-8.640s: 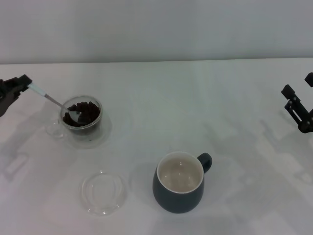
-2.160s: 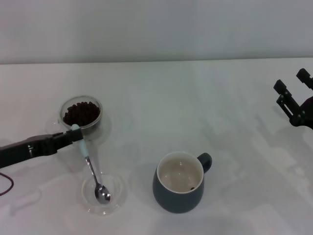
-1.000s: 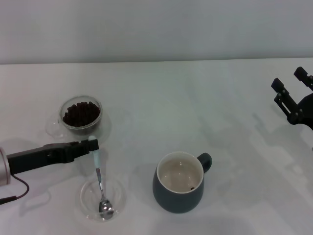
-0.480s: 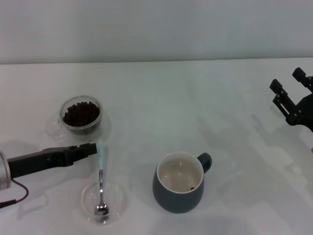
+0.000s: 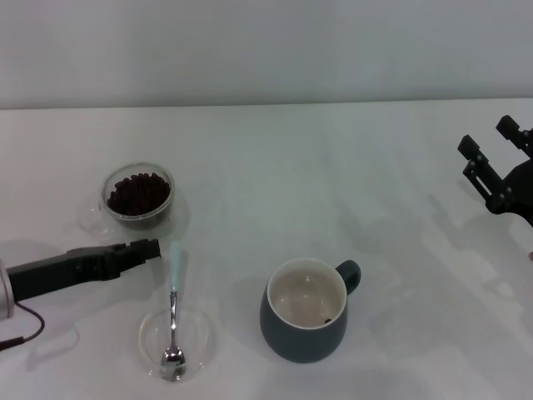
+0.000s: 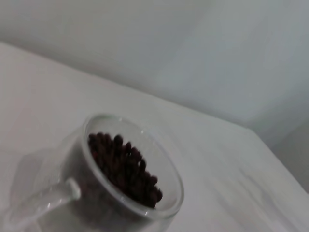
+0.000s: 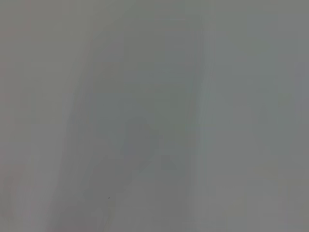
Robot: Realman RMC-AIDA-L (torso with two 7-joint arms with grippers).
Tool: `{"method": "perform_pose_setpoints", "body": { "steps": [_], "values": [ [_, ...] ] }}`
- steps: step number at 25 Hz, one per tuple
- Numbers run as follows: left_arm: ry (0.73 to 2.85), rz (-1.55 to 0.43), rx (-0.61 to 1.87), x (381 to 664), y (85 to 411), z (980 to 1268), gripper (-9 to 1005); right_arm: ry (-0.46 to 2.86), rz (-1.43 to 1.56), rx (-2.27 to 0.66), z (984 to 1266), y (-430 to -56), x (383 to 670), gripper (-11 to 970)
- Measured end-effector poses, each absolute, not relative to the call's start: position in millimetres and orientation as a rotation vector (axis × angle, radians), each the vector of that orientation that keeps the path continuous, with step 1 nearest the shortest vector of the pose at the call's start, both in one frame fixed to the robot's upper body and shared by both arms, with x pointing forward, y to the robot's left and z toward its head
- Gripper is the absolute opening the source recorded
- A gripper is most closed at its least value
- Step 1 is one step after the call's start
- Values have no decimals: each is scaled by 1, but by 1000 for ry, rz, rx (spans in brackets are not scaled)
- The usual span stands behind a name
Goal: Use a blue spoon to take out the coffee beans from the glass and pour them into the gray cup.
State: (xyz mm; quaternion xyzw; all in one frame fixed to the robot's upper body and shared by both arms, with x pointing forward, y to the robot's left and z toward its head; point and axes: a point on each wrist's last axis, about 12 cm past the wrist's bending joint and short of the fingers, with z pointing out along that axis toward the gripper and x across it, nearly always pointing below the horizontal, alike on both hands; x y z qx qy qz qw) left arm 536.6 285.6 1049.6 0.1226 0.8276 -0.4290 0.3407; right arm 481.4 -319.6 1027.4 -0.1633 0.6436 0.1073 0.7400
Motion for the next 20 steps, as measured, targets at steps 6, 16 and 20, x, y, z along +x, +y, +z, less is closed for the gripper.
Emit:
{"method": "perform_pose_setpoints", "body": {
  "steps": [6, 16, 20],
  "values": [
    [2015, -1130, 337, 541, 287, 1063, 233, 1413, 234, -355, 1027, -320, 481, 607],
    [1659, -1010, 306, 525, 314, 1090, 232, 1413, 232, -328, 1027, -325, 477, 607],
    [1563, -899, 242, 510, 331, 1087, 232, 1407, 234, -325, 1027, -325, 475, 607]
  ]
}}
